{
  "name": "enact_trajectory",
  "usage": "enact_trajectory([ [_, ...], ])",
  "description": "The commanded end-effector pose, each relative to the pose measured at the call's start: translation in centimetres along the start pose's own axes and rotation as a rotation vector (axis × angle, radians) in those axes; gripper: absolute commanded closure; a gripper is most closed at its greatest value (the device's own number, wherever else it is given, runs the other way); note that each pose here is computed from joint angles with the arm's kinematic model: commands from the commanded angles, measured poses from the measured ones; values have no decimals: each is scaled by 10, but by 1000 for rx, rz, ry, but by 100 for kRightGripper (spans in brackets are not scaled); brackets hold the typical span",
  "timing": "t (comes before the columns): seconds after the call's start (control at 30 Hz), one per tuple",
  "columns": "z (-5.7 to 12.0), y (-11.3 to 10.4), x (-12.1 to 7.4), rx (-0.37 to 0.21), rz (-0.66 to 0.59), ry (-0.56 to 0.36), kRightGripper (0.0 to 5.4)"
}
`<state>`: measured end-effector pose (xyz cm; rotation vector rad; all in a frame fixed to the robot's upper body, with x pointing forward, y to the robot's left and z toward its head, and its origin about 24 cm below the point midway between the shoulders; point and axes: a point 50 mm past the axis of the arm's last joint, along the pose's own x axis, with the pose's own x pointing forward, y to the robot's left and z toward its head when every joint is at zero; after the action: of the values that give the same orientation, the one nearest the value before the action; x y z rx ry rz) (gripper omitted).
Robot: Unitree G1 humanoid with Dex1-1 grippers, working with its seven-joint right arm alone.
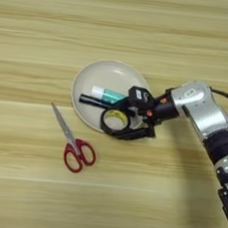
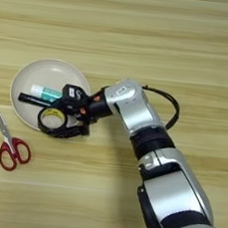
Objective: Move the objects on the table
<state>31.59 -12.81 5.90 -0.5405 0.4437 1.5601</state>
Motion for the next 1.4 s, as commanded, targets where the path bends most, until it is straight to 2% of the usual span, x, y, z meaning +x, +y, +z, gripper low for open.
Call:
enact_trajectory([
  [0.03,25,-19,-17,-106,-93,12,68],
  [0.17,26,-18,-17,-111,-96,8,5],
  [0.8,47,-15,-28,-198,-135,-66,5],
  [1.2,47,-11,-26,-213,-140,-85,5],
  [1.4,52,-3,-25,-239,-125,-145,5],
])
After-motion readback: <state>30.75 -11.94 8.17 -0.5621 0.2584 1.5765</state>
